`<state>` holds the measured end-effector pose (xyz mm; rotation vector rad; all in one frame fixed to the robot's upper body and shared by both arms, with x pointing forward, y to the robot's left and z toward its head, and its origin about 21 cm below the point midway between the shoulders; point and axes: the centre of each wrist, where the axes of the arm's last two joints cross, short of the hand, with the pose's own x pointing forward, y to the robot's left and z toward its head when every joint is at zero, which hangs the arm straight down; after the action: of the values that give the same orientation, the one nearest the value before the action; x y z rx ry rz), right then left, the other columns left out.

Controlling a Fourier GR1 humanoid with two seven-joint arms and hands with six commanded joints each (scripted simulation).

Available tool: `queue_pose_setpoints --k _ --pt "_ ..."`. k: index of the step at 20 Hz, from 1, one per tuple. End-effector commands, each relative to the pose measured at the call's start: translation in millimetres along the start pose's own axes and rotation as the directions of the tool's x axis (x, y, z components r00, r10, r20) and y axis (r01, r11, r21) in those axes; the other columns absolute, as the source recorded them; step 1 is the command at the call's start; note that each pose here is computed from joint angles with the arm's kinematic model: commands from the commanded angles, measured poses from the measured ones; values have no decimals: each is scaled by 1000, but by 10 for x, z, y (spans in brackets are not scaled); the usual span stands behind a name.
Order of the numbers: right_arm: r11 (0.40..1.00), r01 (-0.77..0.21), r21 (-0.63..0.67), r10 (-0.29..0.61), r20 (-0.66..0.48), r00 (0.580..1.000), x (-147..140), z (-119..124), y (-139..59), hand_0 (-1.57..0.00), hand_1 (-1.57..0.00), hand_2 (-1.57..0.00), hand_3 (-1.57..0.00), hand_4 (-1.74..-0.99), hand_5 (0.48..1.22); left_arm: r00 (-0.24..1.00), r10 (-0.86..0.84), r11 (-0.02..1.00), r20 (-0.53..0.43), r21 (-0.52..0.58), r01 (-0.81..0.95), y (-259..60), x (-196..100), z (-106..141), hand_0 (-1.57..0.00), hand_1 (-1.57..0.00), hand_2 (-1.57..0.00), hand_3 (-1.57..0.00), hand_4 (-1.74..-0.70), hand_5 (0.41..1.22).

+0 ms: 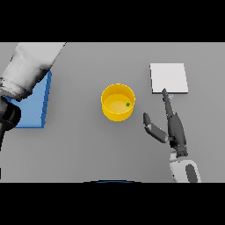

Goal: Pick up the red beaker and tilt it to pour out 1 green nut into yellow bowl. Pick up the yellow bowl and place it on the metallic measuring scale.

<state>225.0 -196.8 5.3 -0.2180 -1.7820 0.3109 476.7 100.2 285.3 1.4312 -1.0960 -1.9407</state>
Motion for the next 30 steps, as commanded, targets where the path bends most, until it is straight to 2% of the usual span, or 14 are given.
queue_pose_setpoints --k 1,3,6,9,12,15,17,18,21,24,25,29,30 --pt "1000 -2 0 2 -11 1000 -5 -8 4 1 1 1 1 -999 665 994 99 995 -40 12 -99 -57 -179 25 -1571 -1571 -1571 -1431 -1736 1221" --pt "1000 26 9 -26 -9 1000 15 -18 29 1 1 1 1 -1006 669 950 274 962 -151 44 -270 -222 -548 106 -1571 -1571 -1571 -1448 -1738 1221" --pt "998 59 12 -59 -24 998 -7 -14 34 1 1 1 1 -996 664 820 506 862 -267 135 -488 -642 -967 258 -1571 -1571 -1571 -1447 -1739 1221" --pt "999 34 17 -34 -15 999 -10 -39 -10 1 1 1 1 -1034 655 638 651 748 -412 207 -630 -1179 -1250 449 -1571 -1571 -1571 -1412 -1740 1221" --pt "999 32 25 -32 -18 999 -8 -31 62 1 1 1 1 -1057 652 435 768 606 -470 315 -730 -1606 -1374 633 -1571 -1571 -1571 -1441 -1741 1221" --pt "1000 3 12 -3 -25 1000 6 -52 43 1 1 1 1 -1047 651 246 827 473 -506 389 -790 -2051 -1255 754 -1571 -1571 -1571 -1467 -1741 1221" --pt "1000 -29 4 29 -25 999 23 -43 4 1 1 1 1 -1052 648 158 854 403 -495 439 -803 -2227 -1208 862 -1571 -1571 -1571 -1474 -1741 1221" --pt "999 -33 13 33 -20 999 29 -28 52 1 1 1 1 -1054 648 121 859 378 -497 455 -806 -2276 -1176 897 -1571 -1571 -1571 -1476 -1741 1221" --pt "999 -25 28 26 -23 999 31 -24 25 1 1 1 1 -1035 650 19 859 316 -511 501 -806 -2450 -997 1041 -1571 -1571 -1571 -1464 -1741 1221" --pt "999 -29 26 29 -34 999 -7 -15 -14 1 1 1 1 -1018 645 -34 868 268 -495 528 -806 -2556 -785 1186 -1571 -1571 -1571 -1441 -1741 1221" --pt "999 -21 32 22 -34 999 -11 -11 28 1 1 1 1 -1020 646 -51 868 258 -494 535 -804 -2618 -729 1226 -1571 -1571 -1571 -1445 -1741 1221" --pt "1000 -8 30 8 -23 1000 -56 -10 -12 1 1 1 1 -1004 648 -113 877 193 -467 559 -806 -2769 -504 1366 -1571 -1571 -1571 -1512 -1741 1221" --pt "1000 -1 29 2 -24 1000 -52 -3 -8 1 1 1 1 -1005 647 -134 871 183 -472 566 -804 -2789 -451 1375 -1571 -1571 -1571 -1523 -1741 1194"
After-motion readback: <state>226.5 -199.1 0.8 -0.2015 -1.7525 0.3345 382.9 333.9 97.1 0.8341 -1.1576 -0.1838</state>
